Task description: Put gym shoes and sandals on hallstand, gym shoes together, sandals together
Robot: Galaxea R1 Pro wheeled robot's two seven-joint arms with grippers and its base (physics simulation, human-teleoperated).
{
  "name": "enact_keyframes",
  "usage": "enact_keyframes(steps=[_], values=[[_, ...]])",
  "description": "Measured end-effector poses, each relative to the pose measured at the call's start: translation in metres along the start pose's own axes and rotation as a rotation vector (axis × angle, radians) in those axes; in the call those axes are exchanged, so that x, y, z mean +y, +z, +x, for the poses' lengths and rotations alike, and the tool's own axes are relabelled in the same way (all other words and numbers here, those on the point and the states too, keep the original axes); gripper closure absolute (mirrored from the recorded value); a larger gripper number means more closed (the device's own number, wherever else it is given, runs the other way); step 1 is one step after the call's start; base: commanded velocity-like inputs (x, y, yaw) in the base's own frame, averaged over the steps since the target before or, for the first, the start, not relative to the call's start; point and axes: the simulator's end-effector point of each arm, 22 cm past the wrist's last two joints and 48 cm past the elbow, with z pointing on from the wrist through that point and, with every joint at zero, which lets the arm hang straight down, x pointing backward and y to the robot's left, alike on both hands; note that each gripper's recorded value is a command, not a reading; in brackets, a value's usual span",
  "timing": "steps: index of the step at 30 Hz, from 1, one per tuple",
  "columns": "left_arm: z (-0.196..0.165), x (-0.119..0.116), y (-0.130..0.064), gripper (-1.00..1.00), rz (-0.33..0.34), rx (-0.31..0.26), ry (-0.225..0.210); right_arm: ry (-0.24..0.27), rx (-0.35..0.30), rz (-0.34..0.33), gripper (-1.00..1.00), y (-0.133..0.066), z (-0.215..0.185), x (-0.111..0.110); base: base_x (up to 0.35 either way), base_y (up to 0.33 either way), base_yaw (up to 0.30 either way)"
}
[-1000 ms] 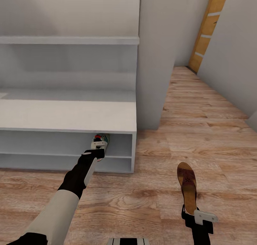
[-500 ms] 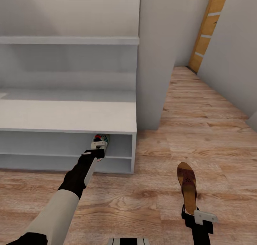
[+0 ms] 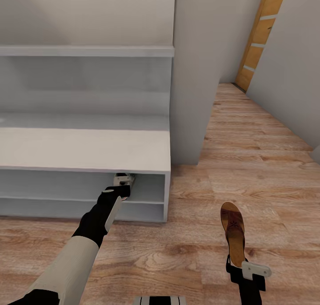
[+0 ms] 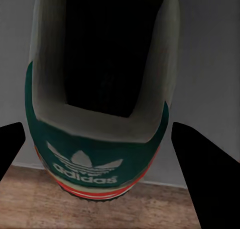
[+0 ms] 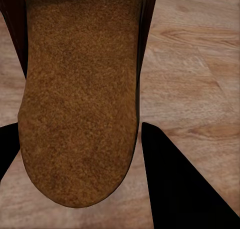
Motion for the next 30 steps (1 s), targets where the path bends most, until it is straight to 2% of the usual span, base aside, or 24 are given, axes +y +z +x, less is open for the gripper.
enact_keyframes(steps=[30], values=[[-0.0001, 0.0001, 0.0000, 1.00, 0.000, 0.000, 0.000, -0.001, 0.000, 0.000, 1.00, 0.0001, 0.0000, -0.0003, 0.006, 0.000, 0.000]])
